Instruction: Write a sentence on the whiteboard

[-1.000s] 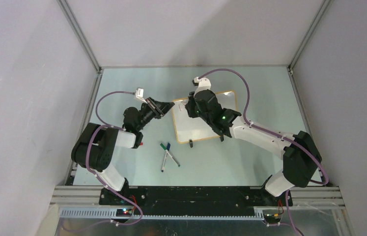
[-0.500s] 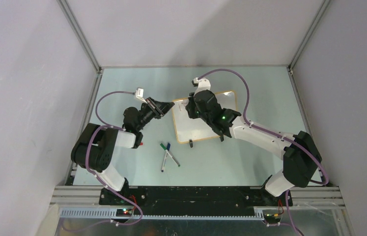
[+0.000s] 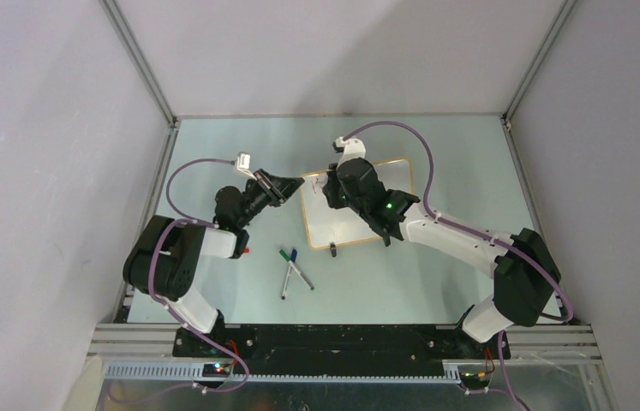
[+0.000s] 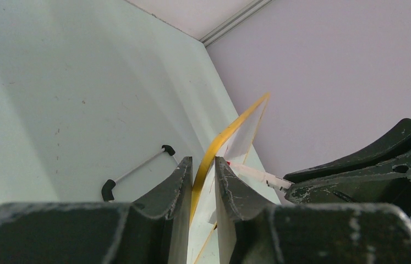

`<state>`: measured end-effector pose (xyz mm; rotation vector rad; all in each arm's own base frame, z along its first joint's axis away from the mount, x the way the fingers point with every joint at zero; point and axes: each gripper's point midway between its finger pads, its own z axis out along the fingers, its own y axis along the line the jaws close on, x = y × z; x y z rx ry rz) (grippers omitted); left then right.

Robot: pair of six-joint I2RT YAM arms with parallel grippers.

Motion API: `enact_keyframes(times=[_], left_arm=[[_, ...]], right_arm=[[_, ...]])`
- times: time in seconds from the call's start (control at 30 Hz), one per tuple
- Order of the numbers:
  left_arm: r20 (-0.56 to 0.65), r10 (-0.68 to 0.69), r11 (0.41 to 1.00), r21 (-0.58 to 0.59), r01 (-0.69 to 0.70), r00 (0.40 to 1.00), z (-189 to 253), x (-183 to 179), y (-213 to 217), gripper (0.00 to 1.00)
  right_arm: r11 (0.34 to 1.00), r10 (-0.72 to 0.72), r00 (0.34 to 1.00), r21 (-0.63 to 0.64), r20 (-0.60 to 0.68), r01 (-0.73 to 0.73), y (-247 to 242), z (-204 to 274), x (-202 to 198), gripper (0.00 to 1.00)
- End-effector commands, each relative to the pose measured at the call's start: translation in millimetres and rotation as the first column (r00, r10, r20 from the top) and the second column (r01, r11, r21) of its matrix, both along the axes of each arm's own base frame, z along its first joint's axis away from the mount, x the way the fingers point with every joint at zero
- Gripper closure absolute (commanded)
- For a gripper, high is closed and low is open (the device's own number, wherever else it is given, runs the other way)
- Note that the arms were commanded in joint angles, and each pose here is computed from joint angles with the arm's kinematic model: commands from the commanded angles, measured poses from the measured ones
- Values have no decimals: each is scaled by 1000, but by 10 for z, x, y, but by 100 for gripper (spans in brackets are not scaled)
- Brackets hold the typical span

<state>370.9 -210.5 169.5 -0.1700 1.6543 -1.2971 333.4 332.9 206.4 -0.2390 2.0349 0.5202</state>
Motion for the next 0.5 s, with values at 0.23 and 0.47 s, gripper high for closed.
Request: enact_keyframes(times=[0.23,0.47], left_arm=[[99,-1,1000,2,0,995,259,-14,-9,76],[101,-1,1000,3,1,995,265,-16,-10,76]], right_arm=[[999,40,999,-2,-7,-40,108,19,-19,100],[1000,21,1000,-11,-6,-21,70,21,-18,100]])
